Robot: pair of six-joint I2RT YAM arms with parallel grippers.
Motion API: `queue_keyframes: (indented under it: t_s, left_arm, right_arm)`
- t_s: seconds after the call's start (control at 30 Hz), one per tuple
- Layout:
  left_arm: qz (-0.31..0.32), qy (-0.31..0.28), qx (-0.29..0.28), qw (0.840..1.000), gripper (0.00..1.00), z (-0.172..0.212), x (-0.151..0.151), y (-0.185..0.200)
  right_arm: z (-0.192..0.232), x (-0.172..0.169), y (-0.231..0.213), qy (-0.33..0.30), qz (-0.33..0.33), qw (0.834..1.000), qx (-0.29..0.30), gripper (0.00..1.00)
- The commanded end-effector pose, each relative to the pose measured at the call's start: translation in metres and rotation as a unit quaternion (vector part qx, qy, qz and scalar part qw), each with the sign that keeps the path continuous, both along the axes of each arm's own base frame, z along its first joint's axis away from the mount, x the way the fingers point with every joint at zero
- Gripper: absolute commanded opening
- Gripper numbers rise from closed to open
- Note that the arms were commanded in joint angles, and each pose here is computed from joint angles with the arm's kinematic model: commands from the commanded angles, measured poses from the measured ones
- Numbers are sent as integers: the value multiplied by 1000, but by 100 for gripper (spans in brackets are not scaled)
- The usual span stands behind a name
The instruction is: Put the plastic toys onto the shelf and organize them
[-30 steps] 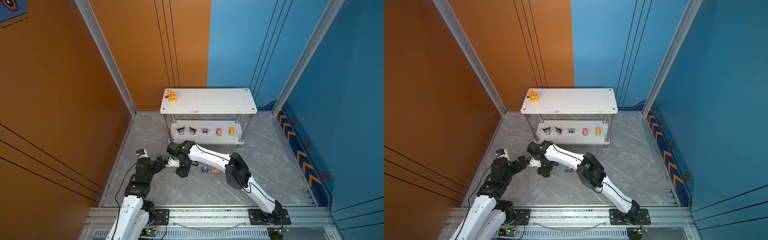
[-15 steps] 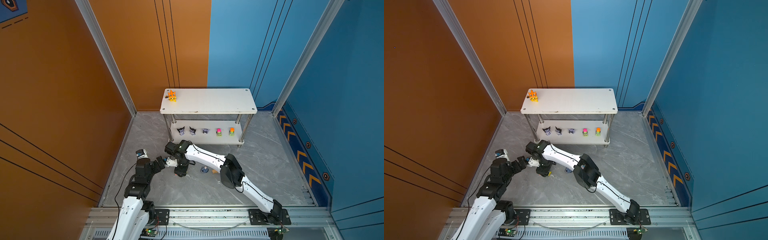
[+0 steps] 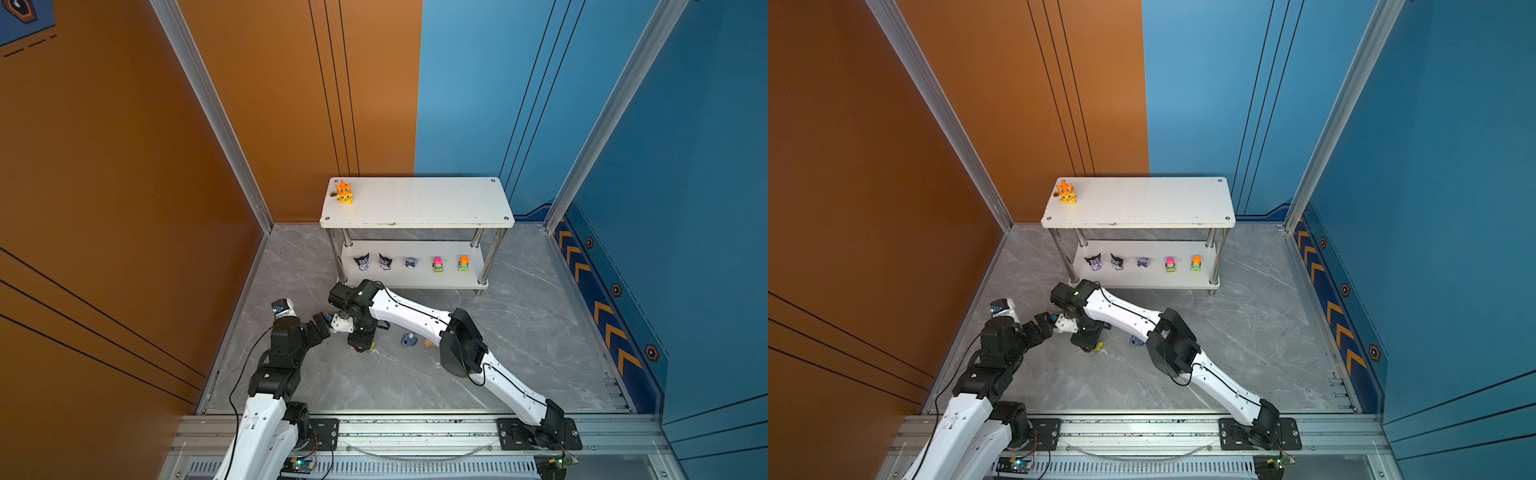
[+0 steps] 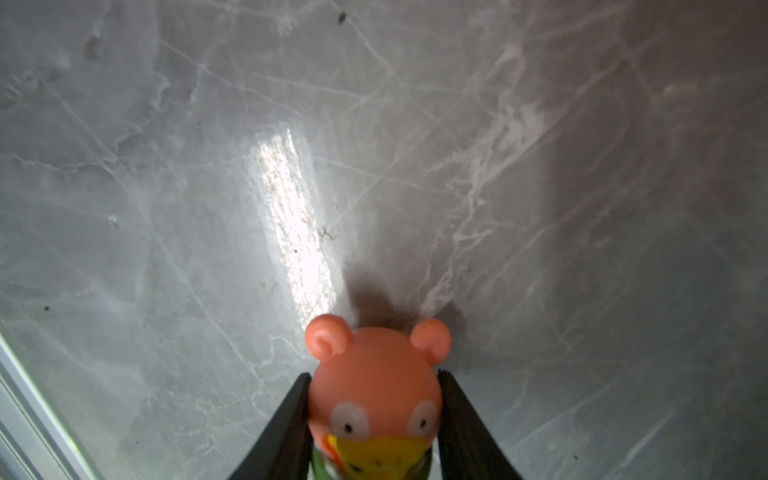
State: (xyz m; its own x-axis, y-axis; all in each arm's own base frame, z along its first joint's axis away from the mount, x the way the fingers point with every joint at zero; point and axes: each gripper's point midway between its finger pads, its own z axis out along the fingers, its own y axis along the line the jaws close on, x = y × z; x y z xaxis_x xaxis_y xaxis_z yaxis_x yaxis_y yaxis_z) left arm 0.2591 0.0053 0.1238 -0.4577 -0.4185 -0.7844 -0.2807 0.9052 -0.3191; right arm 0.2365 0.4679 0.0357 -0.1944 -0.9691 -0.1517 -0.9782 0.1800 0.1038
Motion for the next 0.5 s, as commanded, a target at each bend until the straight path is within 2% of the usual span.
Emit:
queue_keyframes:
  t_s: [0.0,0.1,0.23,0.37,0.47]
  left_arm:
    - [-4,-1,-1,1000,98,-3,0,-1]
    - [-5,-2,-1,1000,98,-2,0,-1]
    - [-5,-2,-2,1000,98,-2,0,-1]
    - [-5,-3,-2,1000,98,-1,0,-1]
    - [-6,-7,-4,1000,98,0,1,-1]
  right_arm:
    - [-3,-9,-8,17,4,1000,-22,29]
    - [2,-7,-11,16,-4,1000,-20,23]
    - [29,-1,-9,8,-34,999,20,13]
    - [85,16,-6,-51,-74,991,98,11]
    - [146,32,-10,-116,-113,972,168,11]
